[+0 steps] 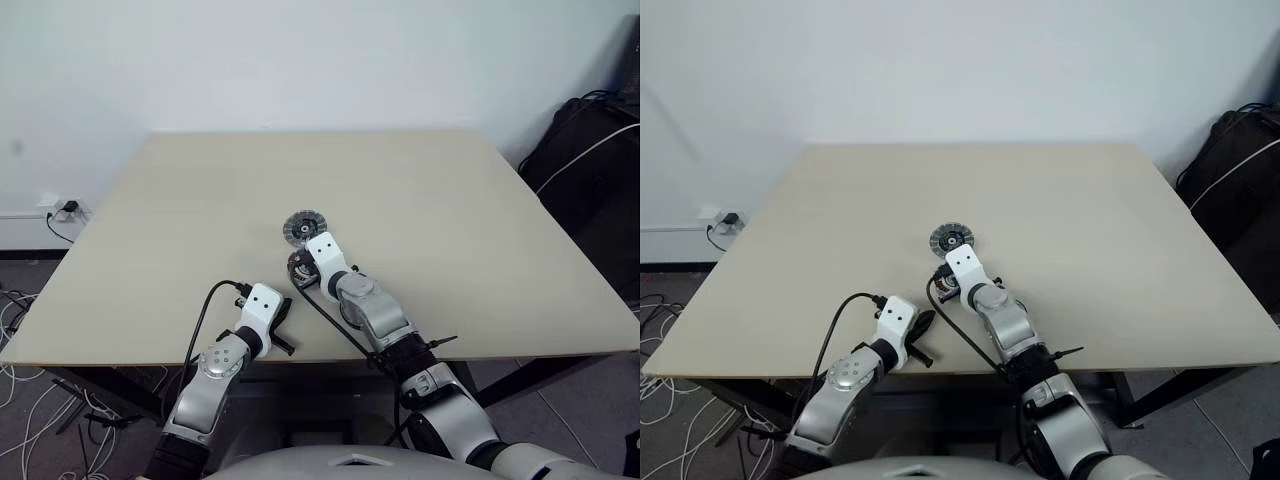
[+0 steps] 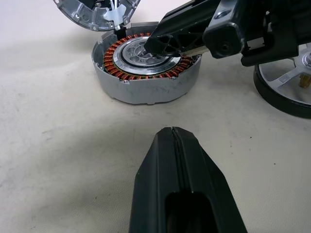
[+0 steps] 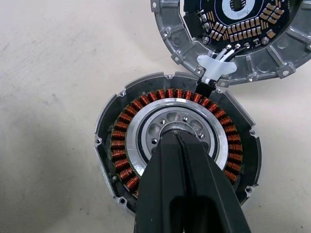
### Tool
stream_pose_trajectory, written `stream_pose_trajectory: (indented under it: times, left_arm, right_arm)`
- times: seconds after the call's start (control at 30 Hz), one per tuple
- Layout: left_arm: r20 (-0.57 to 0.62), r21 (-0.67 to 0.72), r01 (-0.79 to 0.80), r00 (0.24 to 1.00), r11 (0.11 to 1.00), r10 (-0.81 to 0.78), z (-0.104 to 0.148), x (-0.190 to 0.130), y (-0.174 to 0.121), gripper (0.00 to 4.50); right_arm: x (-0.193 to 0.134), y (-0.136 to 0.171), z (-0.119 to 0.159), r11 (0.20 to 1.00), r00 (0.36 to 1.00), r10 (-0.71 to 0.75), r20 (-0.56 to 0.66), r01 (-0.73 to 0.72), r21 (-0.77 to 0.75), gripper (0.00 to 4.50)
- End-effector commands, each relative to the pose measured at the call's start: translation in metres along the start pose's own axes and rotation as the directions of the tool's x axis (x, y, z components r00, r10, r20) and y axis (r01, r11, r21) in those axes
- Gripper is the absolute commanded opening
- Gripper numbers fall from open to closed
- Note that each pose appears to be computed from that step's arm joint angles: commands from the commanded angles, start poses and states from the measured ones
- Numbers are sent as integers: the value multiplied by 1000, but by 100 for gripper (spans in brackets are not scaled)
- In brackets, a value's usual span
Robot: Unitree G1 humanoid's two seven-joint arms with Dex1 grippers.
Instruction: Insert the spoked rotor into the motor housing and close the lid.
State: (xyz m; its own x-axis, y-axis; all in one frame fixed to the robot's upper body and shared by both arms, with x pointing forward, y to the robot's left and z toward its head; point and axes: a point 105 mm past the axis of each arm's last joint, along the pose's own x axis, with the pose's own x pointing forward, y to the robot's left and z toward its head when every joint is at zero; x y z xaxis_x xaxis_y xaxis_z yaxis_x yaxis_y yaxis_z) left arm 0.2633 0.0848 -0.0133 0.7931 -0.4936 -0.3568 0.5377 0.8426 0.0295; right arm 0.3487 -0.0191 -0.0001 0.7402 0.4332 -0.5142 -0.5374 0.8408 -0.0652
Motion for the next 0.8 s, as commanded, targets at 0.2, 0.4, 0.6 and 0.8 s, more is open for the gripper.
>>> stream_pose_trajectory:
  times: [0.2,0.4,0.6,0.8]
  left_arm:
    - [30,9,-1,1000,1000,1,9,1,1,0]
    - [28,11,7,1000,1000,-8,9,1,-1,0]
    - [26,14,12,1000,1000,-13,9,2,-1,0]
    - [27,15,7,1000,1000,-8,9,1,0,0]
  right_arm:
    - [-8,-9,5,1000,1000,-22,12,22,5,3]
    - [-13,-12,2,999,999,-38,-4,38,8,3]
    - [-14,-11,11,999,998,-39,38,39,11,3]
    - [-15,-12,24,999,993,-44,109,43,8,3]
